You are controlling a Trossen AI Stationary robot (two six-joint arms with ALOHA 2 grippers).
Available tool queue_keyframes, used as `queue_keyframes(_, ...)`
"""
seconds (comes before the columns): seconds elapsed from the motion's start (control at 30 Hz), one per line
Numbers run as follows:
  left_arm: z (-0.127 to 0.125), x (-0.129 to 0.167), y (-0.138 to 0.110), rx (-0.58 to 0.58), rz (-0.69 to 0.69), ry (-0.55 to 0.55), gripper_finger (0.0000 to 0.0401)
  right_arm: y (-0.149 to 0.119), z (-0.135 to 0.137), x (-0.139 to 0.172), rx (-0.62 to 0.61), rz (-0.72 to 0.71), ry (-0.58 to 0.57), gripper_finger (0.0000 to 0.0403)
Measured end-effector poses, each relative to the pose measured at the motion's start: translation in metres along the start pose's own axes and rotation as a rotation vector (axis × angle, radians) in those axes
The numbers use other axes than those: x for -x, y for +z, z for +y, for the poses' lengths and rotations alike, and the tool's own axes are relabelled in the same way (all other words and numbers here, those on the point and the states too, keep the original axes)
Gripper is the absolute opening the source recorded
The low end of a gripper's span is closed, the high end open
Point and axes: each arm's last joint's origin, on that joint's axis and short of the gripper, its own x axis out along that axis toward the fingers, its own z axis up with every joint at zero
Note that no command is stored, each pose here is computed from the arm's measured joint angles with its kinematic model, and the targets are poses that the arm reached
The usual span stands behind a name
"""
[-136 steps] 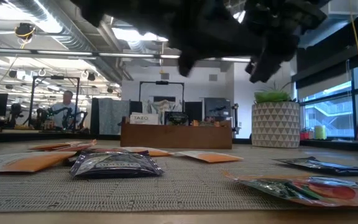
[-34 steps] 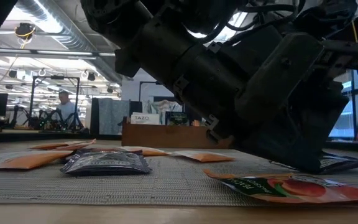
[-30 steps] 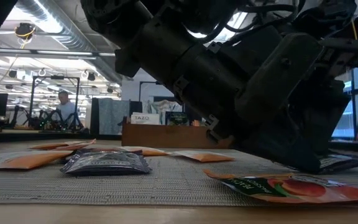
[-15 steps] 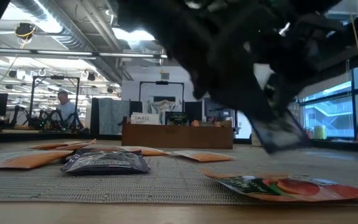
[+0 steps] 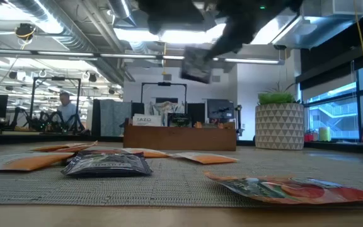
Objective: Pick & Place Tea
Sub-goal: Put the blue tea bag into the middle section of the wooden organizer, then put the white tea bag into the left section of the wooden organizer
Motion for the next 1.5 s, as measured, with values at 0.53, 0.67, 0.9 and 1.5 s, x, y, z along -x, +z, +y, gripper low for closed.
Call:
queue_keyframes(0.53, 0.019, 0.045, -0.041, 0.072, -0.139, 0.015, 0.0010, -0.031, -0.029, -0.090, 0.149, 0.117, -0.091, 0.0003)
queue_keyframes(0.67, 0.020, 0.043, -0.050, 0.097, -0.116, 0.020, 0.0008, -0.036, -0.031, -0.095, 0.149, 0.144, -0.136, 0.0003)
queue_keyframes(0.9, 0.020, 0.043, -0.053, 0.107, -0.100, 0.023, 0.0012, -0.040, -0.034, -0.102, 0.177, 0.168, -0.161, 0.0004)
queue_keyframes(1.5, 0.020, 0.043, -0.053, 0.108, -0.098, 0.020, 0.0010, -0.042, -0.035, -0.104, 0.133, 0.176, -0.174, 0.0079)
